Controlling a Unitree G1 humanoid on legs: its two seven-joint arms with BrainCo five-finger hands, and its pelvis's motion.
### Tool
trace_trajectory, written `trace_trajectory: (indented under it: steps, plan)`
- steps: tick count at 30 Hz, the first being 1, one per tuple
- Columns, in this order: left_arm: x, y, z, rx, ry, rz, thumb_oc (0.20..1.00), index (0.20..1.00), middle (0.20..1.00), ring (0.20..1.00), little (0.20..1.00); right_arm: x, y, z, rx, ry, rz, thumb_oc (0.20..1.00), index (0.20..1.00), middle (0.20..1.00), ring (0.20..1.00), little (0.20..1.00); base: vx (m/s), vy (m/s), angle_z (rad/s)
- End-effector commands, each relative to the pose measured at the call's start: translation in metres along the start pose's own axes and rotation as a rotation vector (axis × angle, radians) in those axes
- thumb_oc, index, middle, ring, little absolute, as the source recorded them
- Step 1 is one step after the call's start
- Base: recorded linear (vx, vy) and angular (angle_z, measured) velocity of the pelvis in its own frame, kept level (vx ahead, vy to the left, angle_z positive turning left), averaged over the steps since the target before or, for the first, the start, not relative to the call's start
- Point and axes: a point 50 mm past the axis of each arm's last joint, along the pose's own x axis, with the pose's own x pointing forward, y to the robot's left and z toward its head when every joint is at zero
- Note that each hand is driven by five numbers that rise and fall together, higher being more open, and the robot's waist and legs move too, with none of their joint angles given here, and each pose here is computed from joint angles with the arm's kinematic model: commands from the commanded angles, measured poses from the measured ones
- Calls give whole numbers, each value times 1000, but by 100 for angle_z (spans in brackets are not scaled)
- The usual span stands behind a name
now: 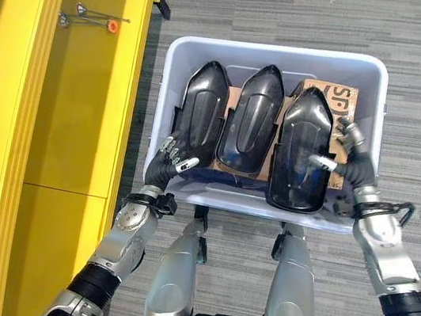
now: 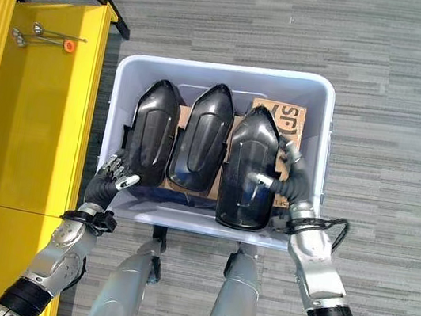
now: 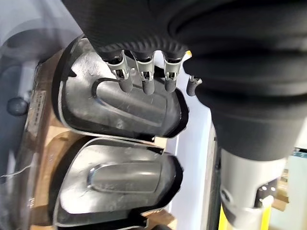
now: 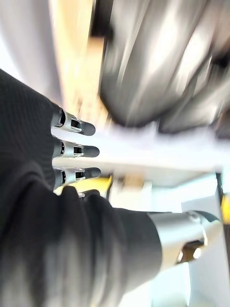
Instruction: Move parts from the plastic box to the shelf.
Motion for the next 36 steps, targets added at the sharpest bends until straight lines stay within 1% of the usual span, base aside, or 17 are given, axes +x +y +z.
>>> trace_trajectory:
  steps: [1, 3, 4, 7, 8, 12, 13, 18, 26, 32, 36]
  plan:
    - [-8, 9, 18, 43, -86, 1, 1000, 1000, 1000, 1000, 1000, -6, 9, -2, 60, -21, 21, 1000, 1000, 1000, 1000, 1000, 0, 0, 0]
    - [-8, 9, 19, 44, -89, 1, 1000, 1000, 1000, 1000, 1000, -7, 10, -1, 77, -26, 20, 1000, 1000, 1000, 1000, 1000, 0, 0, 0]
    - [-9, 8, 19, 41, -91, 0, 1000, 1000, 1000, 1000, 1000, -10, 12, -6, 134, -6, 6, 1000, 1000, 1000, 1000, 1000, 0, 0, 0]
    - [-8, 8, 18, 43, -87, 0, 1000, 1000, 1000, 1000, 1000, -10, 12, -8, 126, -1, -14, 1000, 1000, 1000, 1000, 1000, 0, 0, 0]
    - [-8, 8, 18, 40, -89, 2, 1000, 1000, 1000, 1000, 1000, -11, 13, -12, 159, 13, -35, 1000, 1000, 1000, 1000, 1000, 0, 0, 0]
    - [-8, 8, 17, 34, -89, 13, 1000, 1000, 1000, 1000, 1000, -12, 11, -21, 187, 45, -108, 1000, 1000, 1000, 1000, 1000, 0, 0, 0]
    - [-9, 8, 16, 32, -86, 19, 1000, 1000, 1000, 1000, 1000, -11, 7, -24, 155, 53, -164, 1000, 1000, 1000, 1000, 1000, 0, 0, 0]
    - [-9, 8, 13, 28, -74, 23, 1000, 1000, 1000, 1000, 1000, -12, 4, -39, 157, 117, -231, 1000, 1000, 1000, 1000, 1000, 0, 0, 0]
    - [-12, 9, 11, 28, -63, 34, 1000, 1000, 1000, 1000, 1000, -14, 4, -49, 152, 169, -271, 1000, 1000, 1000, 1000, 1000, 1, 0, -1]
    - [-13, 9, 10, 30, -59, 36, 1000, 1000, 1000, 1000, 1000, -20, 7, -65, 129, 248, -269, 1000, 1000, 1000, 1000, 1000, 0, 0, 0]
    - [-14, 10, 9, 29, -55, 34, 1000, 1000, 1000, 1000, 1000, -23, 11, -75, 153, 302, -255, 1000, 1000, 1000, 1000, 1000, 0, 0, 0]
